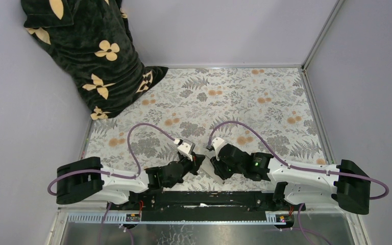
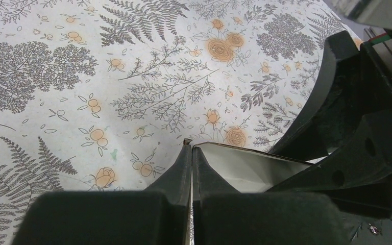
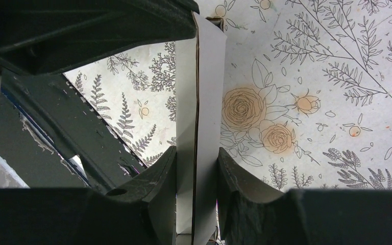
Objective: Fold the paper box
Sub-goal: Close the paper box at the center of the board.
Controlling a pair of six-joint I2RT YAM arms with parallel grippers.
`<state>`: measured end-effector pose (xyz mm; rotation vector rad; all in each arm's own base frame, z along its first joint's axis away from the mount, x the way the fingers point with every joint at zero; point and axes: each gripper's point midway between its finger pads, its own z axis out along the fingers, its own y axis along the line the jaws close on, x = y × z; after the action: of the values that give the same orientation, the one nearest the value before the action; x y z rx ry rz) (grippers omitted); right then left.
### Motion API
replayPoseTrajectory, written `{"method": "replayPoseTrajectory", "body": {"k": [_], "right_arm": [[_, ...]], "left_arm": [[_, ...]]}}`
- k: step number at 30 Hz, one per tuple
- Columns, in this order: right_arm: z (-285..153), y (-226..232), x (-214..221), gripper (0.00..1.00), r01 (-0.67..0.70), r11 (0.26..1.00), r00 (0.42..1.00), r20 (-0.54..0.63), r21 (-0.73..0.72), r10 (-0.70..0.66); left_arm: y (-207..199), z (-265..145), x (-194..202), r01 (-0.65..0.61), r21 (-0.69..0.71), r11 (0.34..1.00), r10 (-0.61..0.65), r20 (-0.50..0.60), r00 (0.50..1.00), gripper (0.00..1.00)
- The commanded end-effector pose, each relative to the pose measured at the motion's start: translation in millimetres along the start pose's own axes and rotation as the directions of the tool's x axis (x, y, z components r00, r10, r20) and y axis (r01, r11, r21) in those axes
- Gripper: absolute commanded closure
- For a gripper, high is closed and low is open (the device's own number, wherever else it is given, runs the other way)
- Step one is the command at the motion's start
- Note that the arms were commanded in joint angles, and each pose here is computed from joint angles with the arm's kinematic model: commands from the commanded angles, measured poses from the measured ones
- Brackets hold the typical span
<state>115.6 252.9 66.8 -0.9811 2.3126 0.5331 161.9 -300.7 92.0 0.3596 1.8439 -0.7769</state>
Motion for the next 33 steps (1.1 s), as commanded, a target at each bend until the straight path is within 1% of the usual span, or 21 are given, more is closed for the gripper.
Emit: {"method": "replayPoseTrajectory", "body": {"k": [1, 3, 6, 8, 12, 14, 17, 18, 24, 33], "right_arm": [[-2, -3, -20, 0.94, 0.005, 0.999, 0.999, 0.054, 0.035, -0.007], [-3, -5, -22, 0.86, 0.009, 0.999, 0.998, 0.055, 0.045, -0.011], [-5, -5, -25, 0.8, 0.011, 0.999, 0.998, 0.063, 0.049, -0.014], [-7, -4, -28, 0.73, 0.01, 0.999, 0.997, 0.072, 0.046, -0.013], [-12, -2, -35, 0.67, 0.007, 0.999, 0.996, 0.093, 0.035, -0.01], [-14, 0, -36, 0.59, 0.007, 1.0, 0.995, 0.097, 0.025, -0.009], [-16, 4, -39, 0.53, 0.0, 1.0, 0.994, 0.109, 0.006, -0.001], [-17, 6, -41, 0.5, -0.003, 1.0, 0.993, 0.115, -0.003, 0.003], [-23, 9, -48, 0.43, -0.019, 1.0, 0.99, 0.143, -0.022, 0.022], [-35, 8, -61, 0.42, -0.03, 0.999, 0.982, 0.188, -0.013, 0.032]], "left_arm": [[22, -6, 45, -0.09, -0.046, 0.995, 0.082, -0.143, 0.986, 1.0], [21, -4, 47, -0.1, -0.045, 0.994, 0.092, -0.149, 0.985, 1.0], [20, -1, 48, -0.108, -0.045, 0.993, 0.1, -0.153, 0.983, 1.0], [20, -1, 48, -0.113, -0.043, 0.993, 0.105, -0.156, 0.982, 1.0], [23, -1, 51, -0.121, -0.049, 0.991, 0.111, -0.159, 0.981, 1.0], [24, 0, 52, -0.124, -0.05, 0.991, 0.115, -0.161, 0.98, 1.0], [24, 1, 55, -0.133, -0.047, 0.99, 0.124, -0.167, 0.978, 1.0], [24, 2, 56, -0.136, -0.045, 0.99, 0.127, -0.171, 0.977, 1.0], [24, 2, 57, -0.142, -0.039, 0.989, 0.134, -0.168, 0.977, 1.0], [23, 4, 59, -0.151, -0.034, 0.988, 0.143, -0.172, 0.975, 1.0]]}}
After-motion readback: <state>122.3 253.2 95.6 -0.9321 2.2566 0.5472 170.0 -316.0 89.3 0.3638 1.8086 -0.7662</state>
